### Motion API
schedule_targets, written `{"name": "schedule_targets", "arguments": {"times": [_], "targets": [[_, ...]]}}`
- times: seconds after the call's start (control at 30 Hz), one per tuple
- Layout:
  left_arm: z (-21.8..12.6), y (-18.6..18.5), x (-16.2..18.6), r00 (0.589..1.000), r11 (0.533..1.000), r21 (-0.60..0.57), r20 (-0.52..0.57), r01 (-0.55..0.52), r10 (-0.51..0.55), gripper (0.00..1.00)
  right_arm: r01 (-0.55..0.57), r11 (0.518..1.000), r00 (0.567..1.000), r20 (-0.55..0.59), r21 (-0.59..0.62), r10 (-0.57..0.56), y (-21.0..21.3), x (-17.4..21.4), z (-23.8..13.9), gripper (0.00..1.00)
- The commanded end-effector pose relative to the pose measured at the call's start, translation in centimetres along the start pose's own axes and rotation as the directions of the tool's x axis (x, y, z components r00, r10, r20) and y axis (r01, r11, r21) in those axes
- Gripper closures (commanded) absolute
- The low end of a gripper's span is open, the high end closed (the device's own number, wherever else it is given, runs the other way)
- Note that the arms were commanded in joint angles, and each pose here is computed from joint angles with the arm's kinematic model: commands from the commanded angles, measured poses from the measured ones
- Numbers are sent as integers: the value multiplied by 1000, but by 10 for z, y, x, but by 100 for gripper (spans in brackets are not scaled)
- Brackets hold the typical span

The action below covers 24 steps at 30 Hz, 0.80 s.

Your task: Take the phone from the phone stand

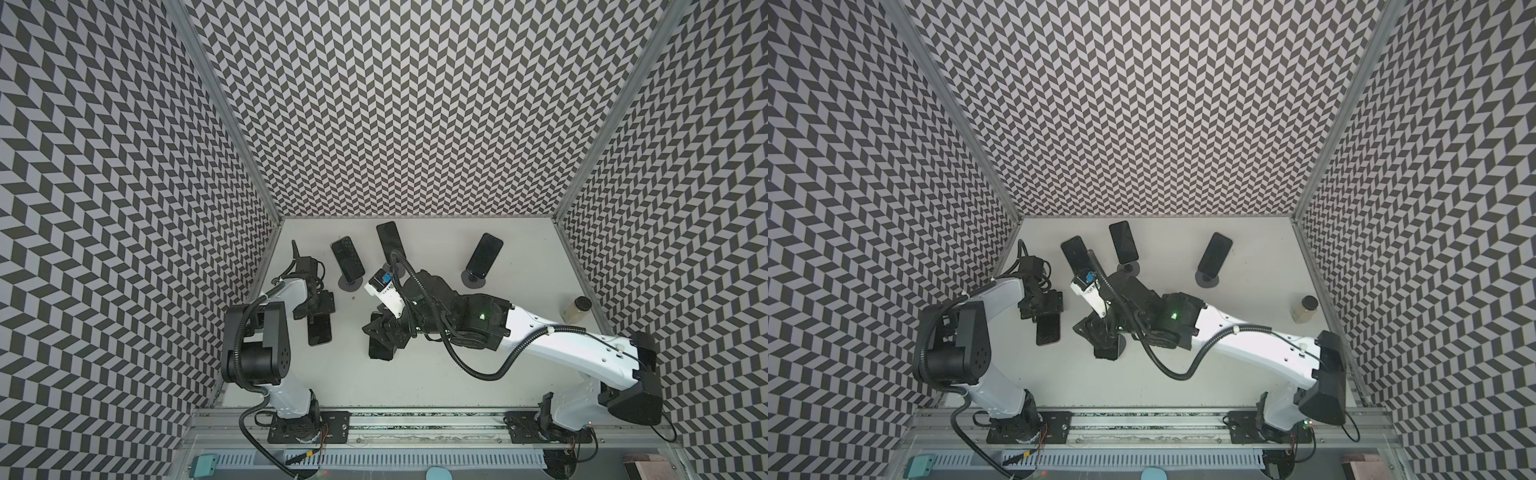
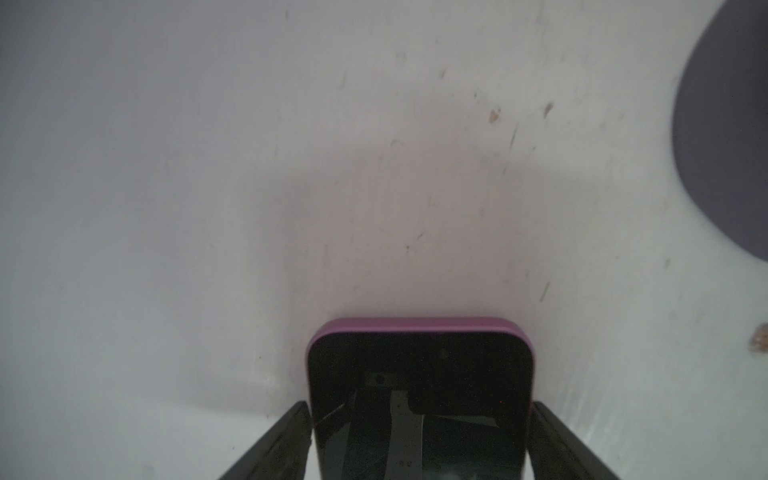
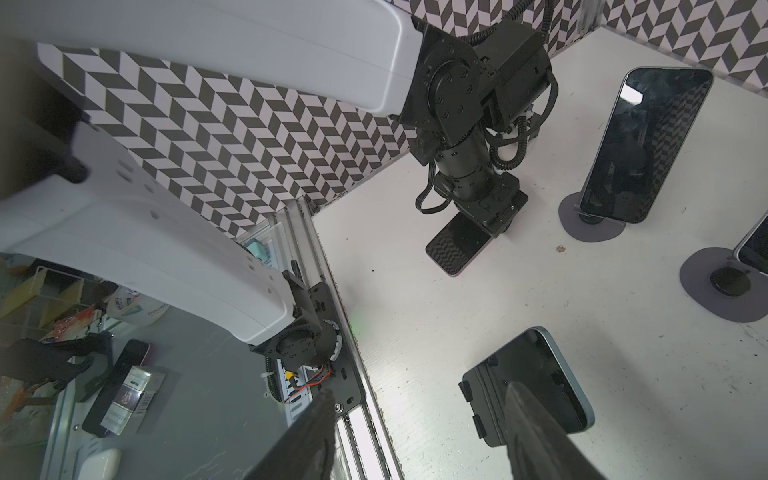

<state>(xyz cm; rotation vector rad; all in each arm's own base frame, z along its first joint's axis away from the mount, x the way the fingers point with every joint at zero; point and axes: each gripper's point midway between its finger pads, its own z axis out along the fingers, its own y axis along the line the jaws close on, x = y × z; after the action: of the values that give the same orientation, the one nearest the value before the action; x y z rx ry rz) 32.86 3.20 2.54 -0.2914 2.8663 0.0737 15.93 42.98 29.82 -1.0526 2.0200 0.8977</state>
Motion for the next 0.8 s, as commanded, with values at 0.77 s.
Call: {"name": "schedule_targets", "arguments": {"times": [0.77], "targets": [[-21,2,-17,997,1000,8,80,8,-9,10,8,1000,997,78,18,-9,1,-16,-14,31]]}}
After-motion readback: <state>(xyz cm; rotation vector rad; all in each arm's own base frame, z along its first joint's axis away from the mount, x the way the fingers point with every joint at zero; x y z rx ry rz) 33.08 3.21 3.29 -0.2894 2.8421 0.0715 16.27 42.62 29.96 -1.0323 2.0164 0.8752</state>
